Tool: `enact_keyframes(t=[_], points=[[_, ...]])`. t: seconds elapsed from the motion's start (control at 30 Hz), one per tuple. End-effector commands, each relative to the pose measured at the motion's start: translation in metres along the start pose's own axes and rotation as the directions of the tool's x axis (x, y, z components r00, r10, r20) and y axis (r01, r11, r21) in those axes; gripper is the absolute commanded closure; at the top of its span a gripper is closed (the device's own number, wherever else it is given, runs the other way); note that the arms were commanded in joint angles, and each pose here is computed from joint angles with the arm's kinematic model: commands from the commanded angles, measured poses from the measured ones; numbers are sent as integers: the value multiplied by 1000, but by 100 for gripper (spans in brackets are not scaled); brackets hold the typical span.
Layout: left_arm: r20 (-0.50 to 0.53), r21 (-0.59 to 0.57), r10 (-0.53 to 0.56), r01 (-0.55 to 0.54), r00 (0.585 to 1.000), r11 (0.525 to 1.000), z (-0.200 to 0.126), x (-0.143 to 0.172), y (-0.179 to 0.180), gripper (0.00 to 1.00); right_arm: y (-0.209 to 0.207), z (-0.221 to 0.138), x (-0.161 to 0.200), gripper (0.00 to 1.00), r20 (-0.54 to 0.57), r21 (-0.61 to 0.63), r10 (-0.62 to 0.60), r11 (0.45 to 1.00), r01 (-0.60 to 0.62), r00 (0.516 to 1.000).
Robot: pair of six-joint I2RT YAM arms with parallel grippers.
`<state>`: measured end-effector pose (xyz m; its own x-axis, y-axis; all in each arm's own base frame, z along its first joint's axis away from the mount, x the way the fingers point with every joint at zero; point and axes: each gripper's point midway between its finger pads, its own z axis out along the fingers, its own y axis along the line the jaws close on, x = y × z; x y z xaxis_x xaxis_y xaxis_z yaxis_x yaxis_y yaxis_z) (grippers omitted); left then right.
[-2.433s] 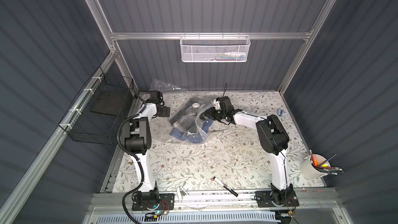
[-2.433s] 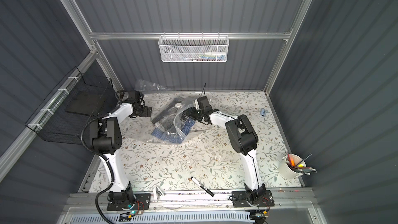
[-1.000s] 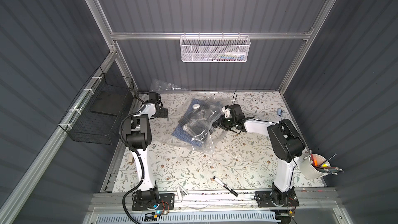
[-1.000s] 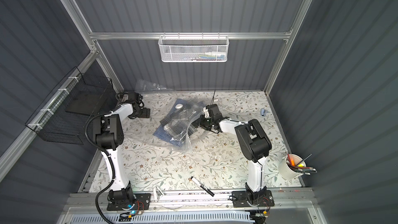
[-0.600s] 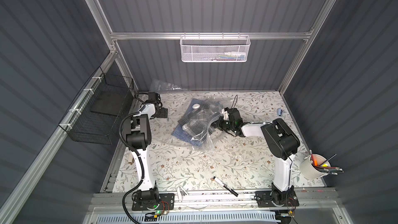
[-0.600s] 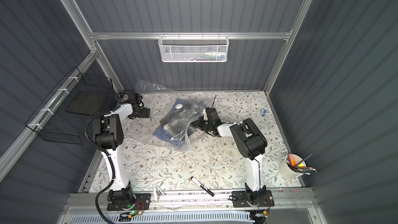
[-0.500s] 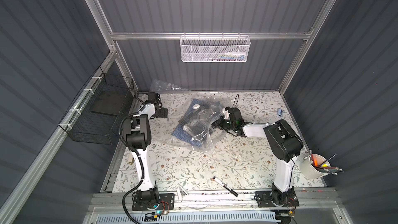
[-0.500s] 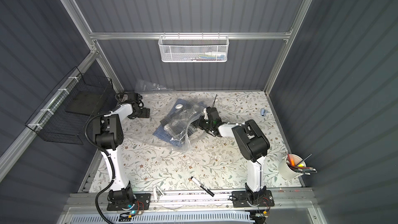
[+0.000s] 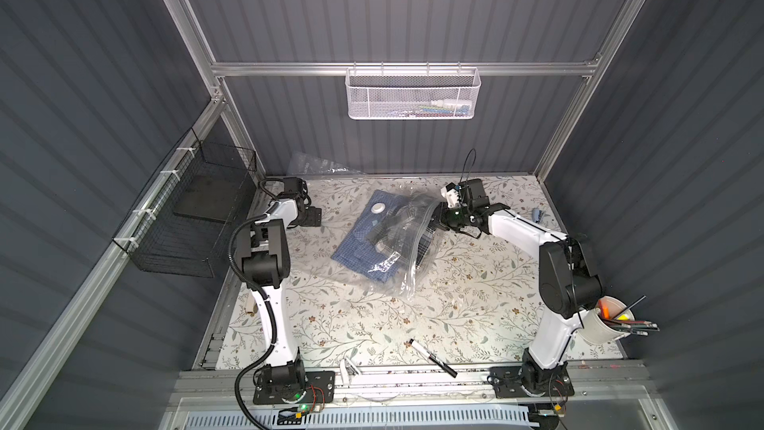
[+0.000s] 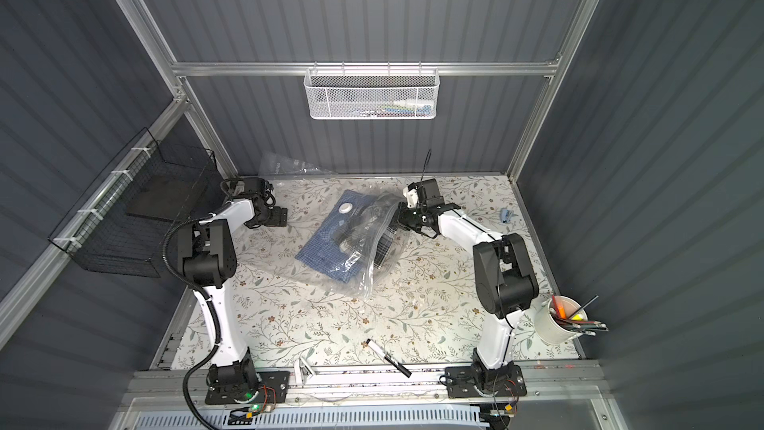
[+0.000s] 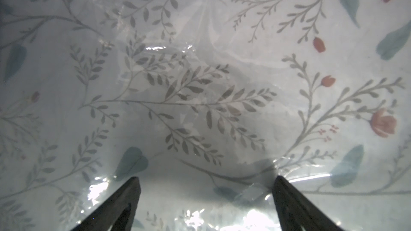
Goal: Take the shirt out of the vacuum bag
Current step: Take out the shirt from the vacuum bag.
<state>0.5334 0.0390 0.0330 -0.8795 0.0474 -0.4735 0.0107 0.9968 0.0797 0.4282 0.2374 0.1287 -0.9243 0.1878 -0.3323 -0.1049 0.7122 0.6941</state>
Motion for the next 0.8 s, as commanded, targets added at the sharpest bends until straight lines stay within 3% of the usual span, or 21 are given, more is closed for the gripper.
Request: enact_keyframes(t=[0.0,0.3,0.77], points=[[-112,-4,-5,5,994,1000,22,35,4,6,-12,-17,33,100,-134,22,-16,1000,19,991],[-110,-1,-12,12,994,1000,23,34,5,6,-77,-50,70,99,-158,108,99,991,-82,982],[-107,6,-27,28,994,1000,24,32,9,6,-171,-110,62,98,-96,340,200,927,-157,975]])
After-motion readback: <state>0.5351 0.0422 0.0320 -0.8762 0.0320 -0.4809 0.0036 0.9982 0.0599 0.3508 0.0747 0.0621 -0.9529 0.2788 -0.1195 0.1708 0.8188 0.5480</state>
